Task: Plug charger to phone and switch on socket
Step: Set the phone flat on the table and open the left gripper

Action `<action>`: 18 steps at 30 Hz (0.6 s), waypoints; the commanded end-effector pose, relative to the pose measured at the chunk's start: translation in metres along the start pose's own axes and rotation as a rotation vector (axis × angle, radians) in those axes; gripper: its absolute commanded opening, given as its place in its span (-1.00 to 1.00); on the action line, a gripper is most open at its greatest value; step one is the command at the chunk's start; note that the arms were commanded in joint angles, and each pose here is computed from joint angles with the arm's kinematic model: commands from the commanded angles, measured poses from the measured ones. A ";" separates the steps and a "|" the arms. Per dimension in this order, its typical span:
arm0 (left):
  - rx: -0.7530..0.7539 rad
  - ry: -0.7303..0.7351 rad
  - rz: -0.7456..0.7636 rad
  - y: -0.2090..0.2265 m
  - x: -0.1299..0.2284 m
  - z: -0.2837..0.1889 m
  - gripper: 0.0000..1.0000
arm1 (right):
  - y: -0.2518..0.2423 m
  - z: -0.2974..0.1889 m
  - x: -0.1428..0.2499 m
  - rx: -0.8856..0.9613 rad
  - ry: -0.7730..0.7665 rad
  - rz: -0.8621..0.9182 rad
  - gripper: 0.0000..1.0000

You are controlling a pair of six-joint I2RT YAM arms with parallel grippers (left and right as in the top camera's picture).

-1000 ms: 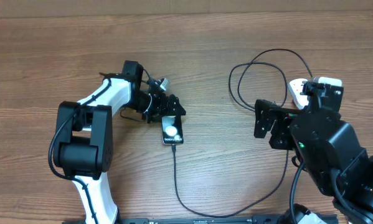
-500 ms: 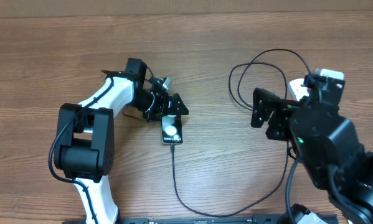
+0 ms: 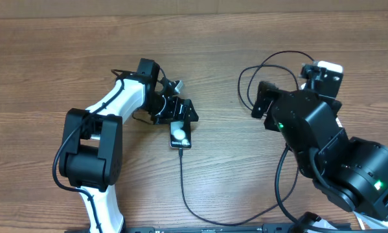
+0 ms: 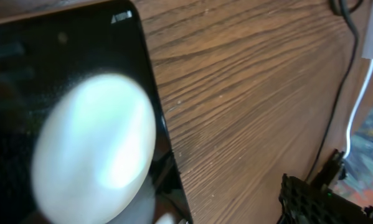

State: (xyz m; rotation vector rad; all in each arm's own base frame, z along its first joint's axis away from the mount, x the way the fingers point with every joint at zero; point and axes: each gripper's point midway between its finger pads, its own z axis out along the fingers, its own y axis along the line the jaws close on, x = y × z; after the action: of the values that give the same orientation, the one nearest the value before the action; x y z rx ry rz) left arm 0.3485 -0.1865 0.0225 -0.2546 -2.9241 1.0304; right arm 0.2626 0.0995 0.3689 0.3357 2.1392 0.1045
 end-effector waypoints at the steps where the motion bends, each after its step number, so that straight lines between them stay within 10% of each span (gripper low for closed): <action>1: -0.284 0.074 -0.130 0.067 0.024 0.018 1.00 | -0.009 -0.003 -0.017 0.054 -0.077 0.083 1.00; 18: -0.624 0.055 -0.174 0.072 0.010 -0.027 1.00 | -0.006 0.000 -0.005 0.038 -0.019 0.107 0.99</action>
State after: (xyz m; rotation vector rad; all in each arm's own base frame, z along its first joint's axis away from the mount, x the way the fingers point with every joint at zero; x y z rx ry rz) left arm 0.3459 -0.1443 0.0095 -0.0835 -3.0380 0.3297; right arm 0.2653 0.0879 0.3675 0.4553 2.1019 0.0603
